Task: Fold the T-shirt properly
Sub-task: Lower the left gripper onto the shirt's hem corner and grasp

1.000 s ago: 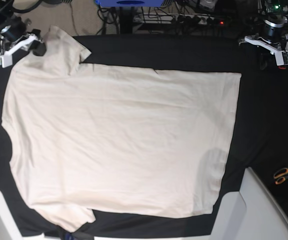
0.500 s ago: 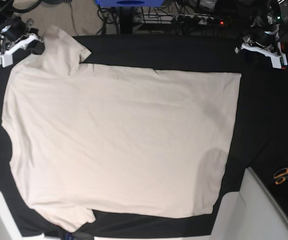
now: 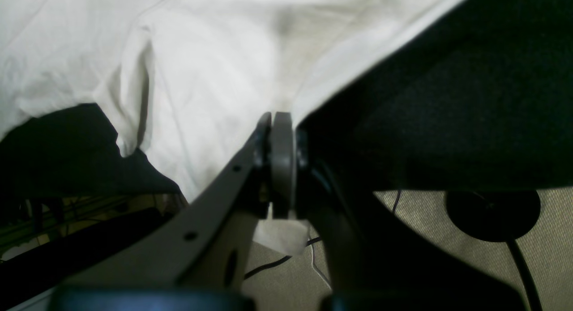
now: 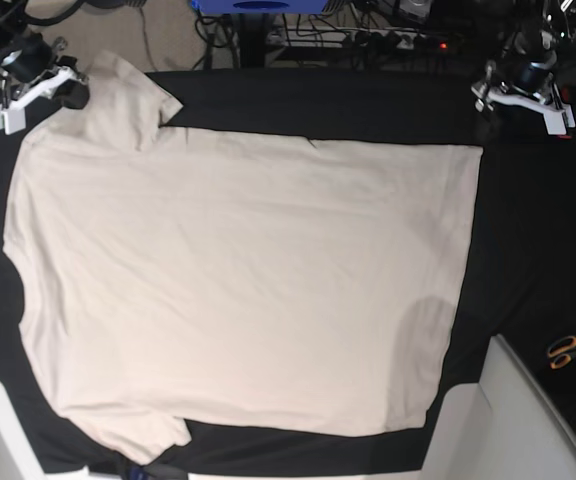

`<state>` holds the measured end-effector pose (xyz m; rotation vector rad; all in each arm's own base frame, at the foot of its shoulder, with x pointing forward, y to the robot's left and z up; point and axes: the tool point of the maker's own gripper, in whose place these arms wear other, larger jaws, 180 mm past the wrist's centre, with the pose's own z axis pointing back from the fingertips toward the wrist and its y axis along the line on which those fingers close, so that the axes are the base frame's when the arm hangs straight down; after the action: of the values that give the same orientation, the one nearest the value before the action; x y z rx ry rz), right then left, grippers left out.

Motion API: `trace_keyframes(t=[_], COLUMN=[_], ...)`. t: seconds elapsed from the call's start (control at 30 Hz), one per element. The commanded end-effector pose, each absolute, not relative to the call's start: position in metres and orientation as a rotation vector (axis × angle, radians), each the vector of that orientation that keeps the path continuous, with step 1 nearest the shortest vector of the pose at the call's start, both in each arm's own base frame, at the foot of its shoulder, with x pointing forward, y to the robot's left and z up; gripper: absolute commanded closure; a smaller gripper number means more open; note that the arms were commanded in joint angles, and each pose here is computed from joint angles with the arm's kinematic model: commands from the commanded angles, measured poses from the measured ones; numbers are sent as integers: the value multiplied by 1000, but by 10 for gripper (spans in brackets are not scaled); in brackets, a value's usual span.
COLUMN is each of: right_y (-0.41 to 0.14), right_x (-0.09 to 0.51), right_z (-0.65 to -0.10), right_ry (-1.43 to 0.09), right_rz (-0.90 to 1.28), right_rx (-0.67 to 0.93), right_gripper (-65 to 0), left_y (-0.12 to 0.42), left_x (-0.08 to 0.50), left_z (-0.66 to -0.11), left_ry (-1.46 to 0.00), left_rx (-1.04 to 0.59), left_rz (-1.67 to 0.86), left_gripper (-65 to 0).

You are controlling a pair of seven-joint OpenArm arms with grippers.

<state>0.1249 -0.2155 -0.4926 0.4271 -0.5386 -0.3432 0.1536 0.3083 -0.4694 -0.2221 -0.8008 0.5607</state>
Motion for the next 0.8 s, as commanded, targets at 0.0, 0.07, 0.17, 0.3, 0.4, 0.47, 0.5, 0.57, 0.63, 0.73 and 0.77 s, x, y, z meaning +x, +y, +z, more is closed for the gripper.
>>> trace_keyframes(t=[0.0,0.07,0.17,0.3,0.4,0.47,0.5,0.57,0.63,0.73,0.77], right_y=[-221,-222,-225,-227,-227,-227,-227,-227,-227,-227,-227], right_x=[127,127,127,127,127,127,127,127,127,127,127], right_z=[-487,-487,-487,-486,-486,-486,-486,-486,-486,-486,-486], right_ry=[-561,-560,-559,-559,-559,-559,-559,-559,-559,-559,-559], right_rz=[-332,-331,-325,-322,-322,-322,-322,-322,-322,-322,-322], right_rx=[422,420,412,409,409,409,409,409,409,409,409], right_gripper=[-5,-5,-5,-5,-5,-5,-5,-5,-5,-5,-5], left_y=[316,316,316,314,310,304,302,293,280,264,261], left_x=[159,163,172,178,187,189,189,196,198,202,203], left_z=[-463,-468,-469,-472,-470,-472,-473,-474,-477,-481,-481], left_ry=[-840,-840,-848,-852,-868,-869,-869,-870,-853,-833,-834], left_rx=[-220,-228,-237,-247,-261,-272,-277,-296,-320,-352,-357], left_rz=[573,596,607,620,625,631,636,629,606,574,574], left_gripper=[-344,-316,-314,-314,-314,-314,-314,-314,-314,-314,-314])
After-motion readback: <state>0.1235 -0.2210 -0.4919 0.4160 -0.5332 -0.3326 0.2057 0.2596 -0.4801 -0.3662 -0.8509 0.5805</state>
